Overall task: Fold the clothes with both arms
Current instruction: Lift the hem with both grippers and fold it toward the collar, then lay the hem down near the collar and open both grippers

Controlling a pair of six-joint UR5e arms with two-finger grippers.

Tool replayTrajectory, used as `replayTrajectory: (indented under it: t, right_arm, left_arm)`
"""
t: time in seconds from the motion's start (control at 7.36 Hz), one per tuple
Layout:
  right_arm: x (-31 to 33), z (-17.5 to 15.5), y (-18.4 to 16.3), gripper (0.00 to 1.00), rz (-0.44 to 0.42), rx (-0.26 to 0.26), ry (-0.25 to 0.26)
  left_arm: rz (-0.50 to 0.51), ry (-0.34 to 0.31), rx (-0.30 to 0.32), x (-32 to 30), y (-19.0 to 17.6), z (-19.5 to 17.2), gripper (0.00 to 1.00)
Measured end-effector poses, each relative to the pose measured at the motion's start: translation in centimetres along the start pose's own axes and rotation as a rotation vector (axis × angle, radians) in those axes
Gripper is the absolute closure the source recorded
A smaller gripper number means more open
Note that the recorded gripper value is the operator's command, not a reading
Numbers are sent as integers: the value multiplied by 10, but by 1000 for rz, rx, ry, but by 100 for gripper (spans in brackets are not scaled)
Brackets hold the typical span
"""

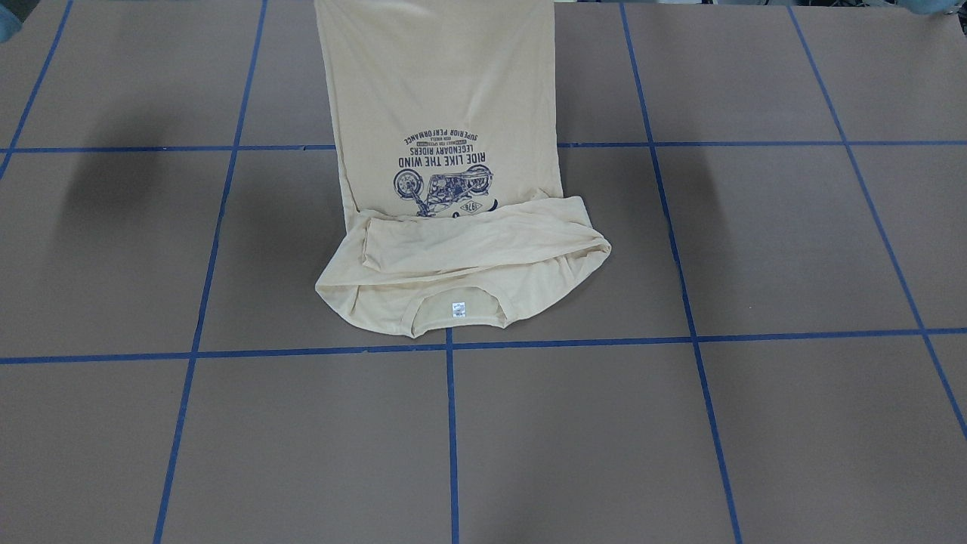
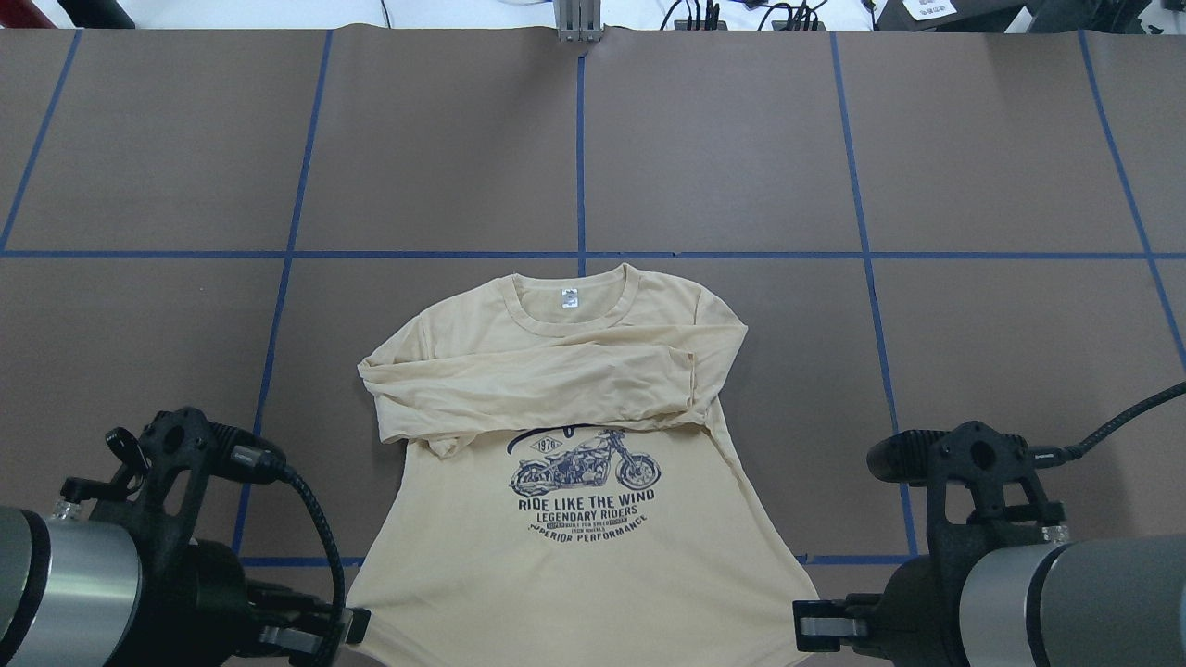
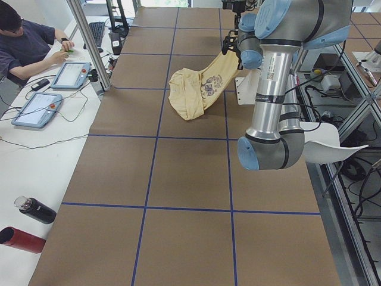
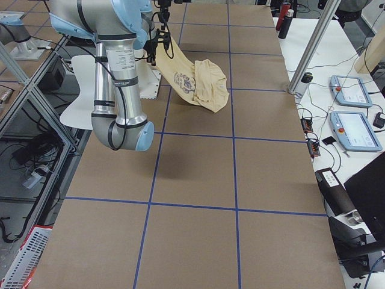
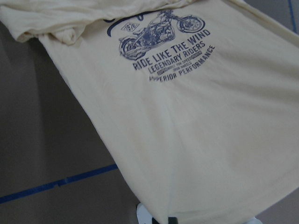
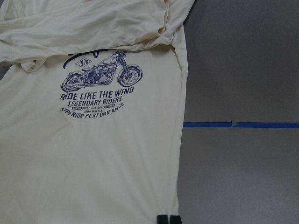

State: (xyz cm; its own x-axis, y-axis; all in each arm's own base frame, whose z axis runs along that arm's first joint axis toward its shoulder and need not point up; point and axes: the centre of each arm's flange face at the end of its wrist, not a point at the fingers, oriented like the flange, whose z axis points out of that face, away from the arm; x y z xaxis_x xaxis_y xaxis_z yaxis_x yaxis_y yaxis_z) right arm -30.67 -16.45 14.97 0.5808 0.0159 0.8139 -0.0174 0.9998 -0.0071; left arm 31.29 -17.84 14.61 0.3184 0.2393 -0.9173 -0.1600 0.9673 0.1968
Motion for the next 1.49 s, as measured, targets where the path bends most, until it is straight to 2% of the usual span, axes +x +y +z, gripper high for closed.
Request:
replayTrajectory:
  t: [0.27, 0.54, 0.68, 0.95, 1.22, 1.49]
  right_arm:
    - [-9, 36, -25, 100, 18, 112, 91]
    - [-33, 77, -78, 100, 62, 227, 168]
    - [-42, 93, -108, 100, 70, 281, 170]
    - [-47, 132, -169, 100, 90, 367, 136]
    - [-44, 152, -205, 100, 87, 414, 102]
    - [-41, 159, -224, 100, 81, 436, 103]
  left_arm:
    - [-24, -41, 14, -4, -12, 19, 100]
    - [-74, -156, 109, -18, -65, 65, 100]
    - [-98, -214, 158, -28, -92, 83, 100]
    - [-134, -291, 241, -47, -130, 95, 100]
    - [-159, -335, 300, -62, -158, 99, 100]
    - [-161, -358, 346, -77, -189, 100, 100]
